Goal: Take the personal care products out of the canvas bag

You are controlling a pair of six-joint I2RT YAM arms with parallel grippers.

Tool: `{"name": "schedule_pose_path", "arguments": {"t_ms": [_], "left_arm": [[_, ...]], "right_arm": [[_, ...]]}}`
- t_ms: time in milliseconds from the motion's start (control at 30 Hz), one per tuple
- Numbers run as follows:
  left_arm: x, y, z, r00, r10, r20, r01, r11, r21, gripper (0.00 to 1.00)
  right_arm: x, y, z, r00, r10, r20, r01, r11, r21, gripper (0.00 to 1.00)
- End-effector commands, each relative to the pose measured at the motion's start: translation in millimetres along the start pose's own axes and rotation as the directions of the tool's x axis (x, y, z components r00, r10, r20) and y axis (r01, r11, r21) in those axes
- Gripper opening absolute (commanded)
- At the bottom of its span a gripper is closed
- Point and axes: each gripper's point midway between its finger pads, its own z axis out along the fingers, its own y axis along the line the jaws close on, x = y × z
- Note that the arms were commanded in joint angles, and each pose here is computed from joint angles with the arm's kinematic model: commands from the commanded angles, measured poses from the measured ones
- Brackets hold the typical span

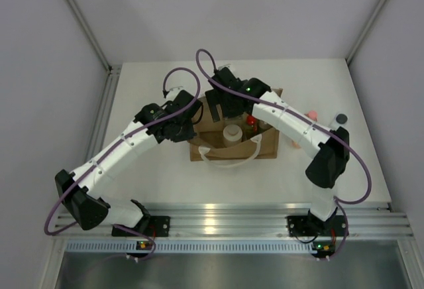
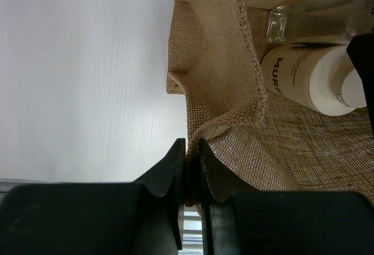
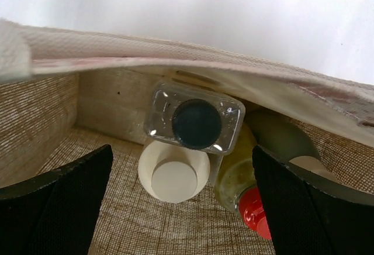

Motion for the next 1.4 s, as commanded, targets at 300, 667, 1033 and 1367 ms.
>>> {"name": "schedule_pose_path", "arguments": {"t_ms": [300,667,1033,1367], "left_arm": [[0.7,-2.9,-1.2,1.000,0.020,-0.010,-0.020,1.000,0.015,0.00],[-1.0,-1.3,-0.8,0.999,0.035,-0.002,-0.035,0.999,0.007,0.00],[0.8,0.4,1.7,0.999,0.036,-0.005,-0.036,0.999,-0.002,0.00],[2.1,2.9,1.4,0.999,0.036,-0.003,-0.036,0.999,-0.005,0.00]], "right_arm": [[4.8,-17.2,42.9,0.993,0.109,-0.041,-0.107,0.994,0.037,0.98],[15.1,-11.9,61.0,0.986,0.151,-0.075,-0.147,0.987,0.059,0.92],[11.8,-11.9,61.6,0.981,0.188,-0.037,-0.184,0.979,0.091,0.54],[-26.7,-11.2,28.1,0.984,0.157,0.082,-0.162,0.985,0.058,0.00]]}}
